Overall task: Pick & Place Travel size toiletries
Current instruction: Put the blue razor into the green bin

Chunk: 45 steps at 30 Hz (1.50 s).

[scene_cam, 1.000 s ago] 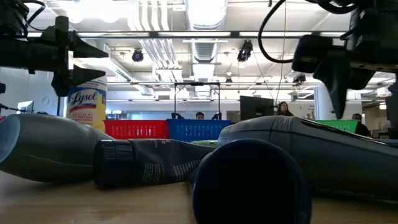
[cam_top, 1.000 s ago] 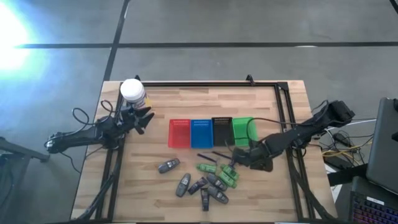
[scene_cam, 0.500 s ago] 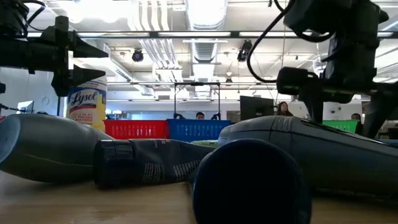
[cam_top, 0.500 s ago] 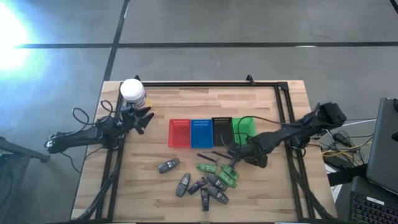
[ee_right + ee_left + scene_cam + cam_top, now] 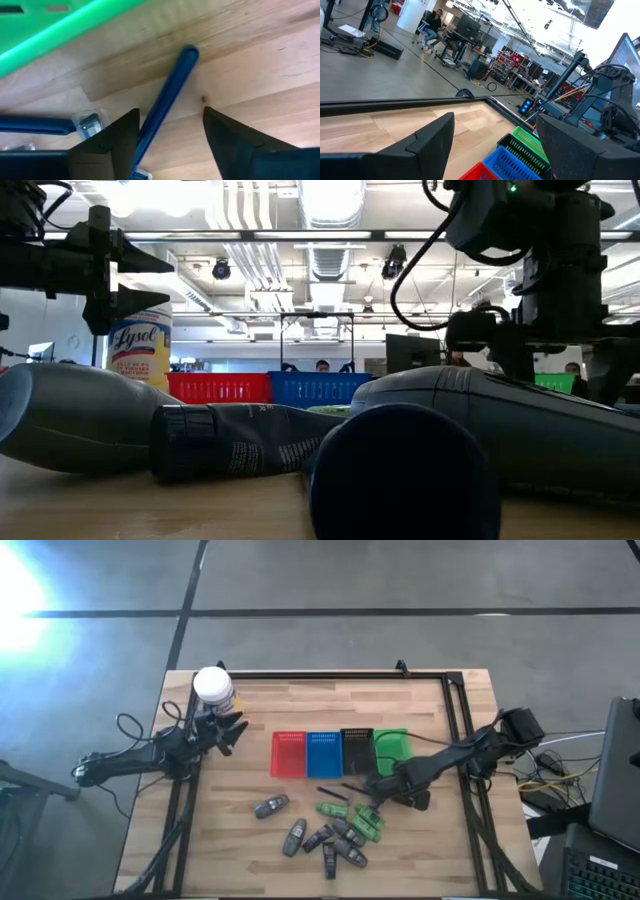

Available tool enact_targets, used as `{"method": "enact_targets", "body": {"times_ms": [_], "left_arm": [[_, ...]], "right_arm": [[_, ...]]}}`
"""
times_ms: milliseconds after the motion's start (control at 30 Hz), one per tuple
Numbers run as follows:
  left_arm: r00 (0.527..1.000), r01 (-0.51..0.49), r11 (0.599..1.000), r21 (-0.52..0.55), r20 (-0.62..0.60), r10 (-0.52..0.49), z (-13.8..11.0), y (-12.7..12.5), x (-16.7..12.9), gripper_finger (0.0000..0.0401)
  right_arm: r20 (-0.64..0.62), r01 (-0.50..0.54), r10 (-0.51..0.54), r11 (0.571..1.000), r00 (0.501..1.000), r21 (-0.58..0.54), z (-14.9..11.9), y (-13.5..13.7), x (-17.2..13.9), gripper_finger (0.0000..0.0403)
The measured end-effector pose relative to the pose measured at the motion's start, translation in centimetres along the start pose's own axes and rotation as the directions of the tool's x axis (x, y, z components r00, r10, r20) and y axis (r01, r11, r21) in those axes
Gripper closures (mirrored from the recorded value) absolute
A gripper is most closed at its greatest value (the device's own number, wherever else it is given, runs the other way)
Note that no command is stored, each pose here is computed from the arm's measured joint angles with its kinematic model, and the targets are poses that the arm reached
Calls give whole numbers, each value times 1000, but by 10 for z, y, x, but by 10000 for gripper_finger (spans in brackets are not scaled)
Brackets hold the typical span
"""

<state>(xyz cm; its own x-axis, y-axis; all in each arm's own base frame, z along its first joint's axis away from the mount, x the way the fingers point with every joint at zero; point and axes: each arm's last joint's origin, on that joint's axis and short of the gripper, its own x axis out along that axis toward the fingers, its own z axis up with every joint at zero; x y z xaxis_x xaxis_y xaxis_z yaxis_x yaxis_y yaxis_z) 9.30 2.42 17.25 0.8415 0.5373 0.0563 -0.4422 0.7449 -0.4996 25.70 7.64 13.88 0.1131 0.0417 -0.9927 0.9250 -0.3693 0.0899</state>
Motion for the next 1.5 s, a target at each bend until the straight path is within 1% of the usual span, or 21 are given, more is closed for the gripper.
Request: {"method": "enact_targets", "body": {"times_ms": [133,333,433,667,867,1033,1100,1167,1200,1267,1333,1400,1500], "left_arm": [[1000,0,1000,0,0,0,0,0,0,114],[1000,0,1000,0,1,0,0,0,0,114],[1000,0,1000,0,1,0,0,0,0,114],[1000,0,1000,0,0,0,0,0,0,114],[1000,0,1000,0,0,0,0,0,0,114],[1000,0,1000,1,-1,0,0,0,0,114],[1000,0,1000,1,-1,0,0,0,0,114],[1000,0,1000,0,-1,0,0,0,0,114],[1000,0,1000,0,-1,0,0,0,0,114],[1000,-1,1000,1,-1,1,0,0,0,114],[1000,0,1000,0,-1,0,0,0,0,114],[1000,-1,1000,1,-1,1,0,0,0,114],[1000,-1,1000,1,-1,1,0,0,0,114]], "right_arm": [[-16,-34,33,999,999,-24,-6,9,-5,247],[-30,-38,37,999,999,-18,-15,19,0,306],[-36,-9,8,1000,999,-25,-18,23,6,318],[-12,43,-44,995,999,-92,-21,25,9,328],[45,106,-100,977,994,-185,-17,19,-1,377],[-28,40,-50,963,998,-268,-22,25,-25,376],[-73,-23,1,955,997,-297,-27,30,-43,376],[-86,-68,42,947,995,-315,-27,31,-68,376],[-77,-83,61,942,995,-327,-25,32,-80,376],[-21,-85,84,936,996,-342,-17,32,-100,376],[59,-46,71,937,996,-348,1,32,-115,375],[111,6,36,933,993,-359,24,32,-125,374],[129,47,10,902,992,-430,61,39,-120,374]]}}
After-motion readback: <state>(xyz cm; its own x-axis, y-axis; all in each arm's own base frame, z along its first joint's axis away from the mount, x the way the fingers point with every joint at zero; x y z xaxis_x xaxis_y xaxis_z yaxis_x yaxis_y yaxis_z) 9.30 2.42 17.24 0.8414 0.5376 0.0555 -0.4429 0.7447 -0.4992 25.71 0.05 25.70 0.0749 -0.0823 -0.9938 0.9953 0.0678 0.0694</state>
